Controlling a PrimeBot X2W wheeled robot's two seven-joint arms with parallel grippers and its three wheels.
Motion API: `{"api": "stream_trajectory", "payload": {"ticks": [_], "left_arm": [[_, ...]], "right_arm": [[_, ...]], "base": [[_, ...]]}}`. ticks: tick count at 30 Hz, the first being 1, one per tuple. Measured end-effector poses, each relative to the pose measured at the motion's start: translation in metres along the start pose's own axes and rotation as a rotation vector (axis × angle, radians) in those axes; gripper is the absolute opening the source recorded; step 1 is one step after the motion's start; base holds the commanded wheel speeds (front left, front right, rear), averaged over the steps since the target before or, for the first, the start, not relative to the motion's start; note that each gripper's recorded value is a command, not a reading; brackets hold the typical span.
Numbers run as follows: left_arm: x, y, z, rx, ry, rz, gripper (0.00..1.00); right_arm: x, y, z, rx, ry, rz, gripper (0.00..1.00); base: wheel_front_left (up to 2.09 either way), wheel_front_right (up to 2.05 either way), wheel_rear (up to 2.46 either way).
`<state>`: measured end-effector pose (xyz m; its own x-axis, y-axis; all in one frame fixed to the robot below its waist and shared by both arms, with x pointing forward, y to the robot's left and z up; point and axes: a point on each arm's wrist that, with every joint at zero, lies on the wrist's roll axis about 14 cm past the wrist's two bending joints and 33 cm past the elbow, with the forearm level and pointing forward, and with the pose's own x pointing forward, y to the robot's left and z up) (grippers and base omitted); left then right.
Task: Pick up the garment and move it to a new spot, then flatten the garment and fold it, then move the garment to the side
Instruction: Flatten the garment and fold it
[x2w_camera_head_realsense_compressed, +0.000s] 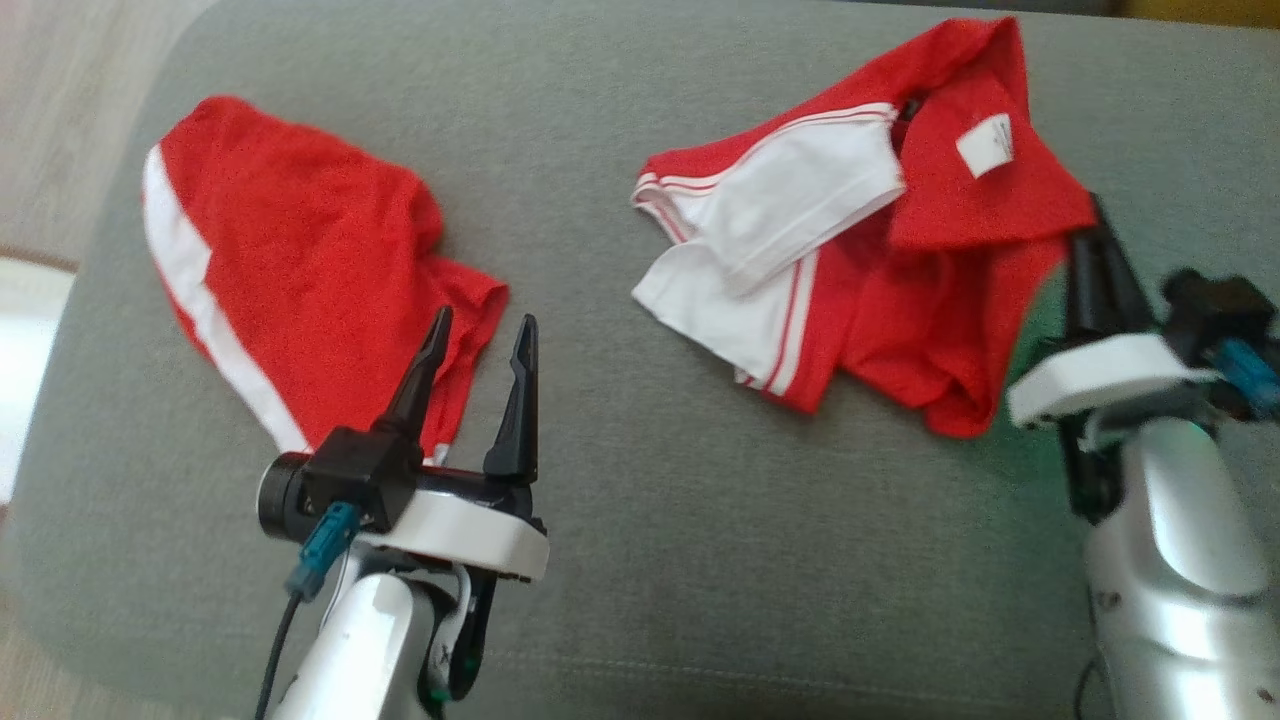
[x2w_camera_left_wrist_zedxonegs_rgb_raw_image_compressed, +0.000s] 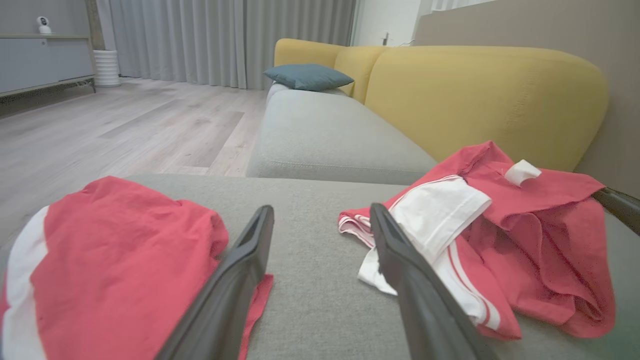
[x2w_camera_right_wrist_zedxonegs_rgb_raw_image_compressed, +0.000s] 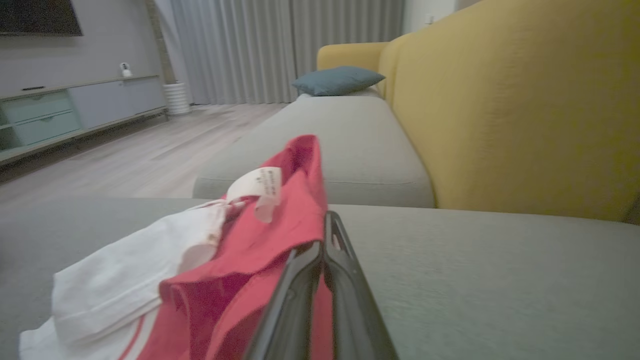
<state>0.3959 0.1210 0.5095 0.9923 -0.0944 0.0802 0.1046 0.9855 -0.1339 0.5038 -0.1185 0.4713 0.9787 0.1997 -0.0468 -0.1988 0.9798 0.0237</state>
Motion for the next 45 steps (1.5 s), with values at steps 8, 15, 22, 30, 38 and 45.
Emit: {"api": "stream_trajectory", "payload": {"ticks": [8, 15, 22, 30, 38, 45], "left_arm": [[0.004, -0.018, 0.006, -0.012, -0.02, -0.054, 1.0], [0.003, -0.012, -0.001, -0.01, 0.001, -0.036, 1.0], [-0.003, 0.006, -0.01, 0.001, 0.03, 0.012, 1.0], [-0.004, 0.011, -0.013, 0.006, 0.04, 0.029, 1.0], [0.001, -0.001, -0.001, 0.0, 0.003, -0.01, 1.0], [0.004, -0.014, 0.018, -0.005, -0.056, -0.046, 1.0]], "right_arm": [[-0.032, -0.079, 0.027, -0.072, -0.044, -0.194, 0.0], [-0.017, -0.129, 0.057, -0.171, -0.037, -0.263, 0.0], [0.017, -0.167, 0.066, -0.305, 0.03, -0.302, 0.0], [0.029, -0.18, 0.068, -0.327, 0.043, -0.352, 1.0], [0.024, -0.116, 0.072, -0.224, -0.076, -0.241, 1.0], [-0.017, -0.054, 0.06, -0.103, -0.137, -0.128, 1.0]], "base": [[0.0, 0.0, 0.0], [0.0, 0.0, 0.0], [0.0, 0.0, 0.0], [0.0, 0.0, 0.0], [0.0, 0.0, 0.0], [0.0, 0.0, 0.0]]}}
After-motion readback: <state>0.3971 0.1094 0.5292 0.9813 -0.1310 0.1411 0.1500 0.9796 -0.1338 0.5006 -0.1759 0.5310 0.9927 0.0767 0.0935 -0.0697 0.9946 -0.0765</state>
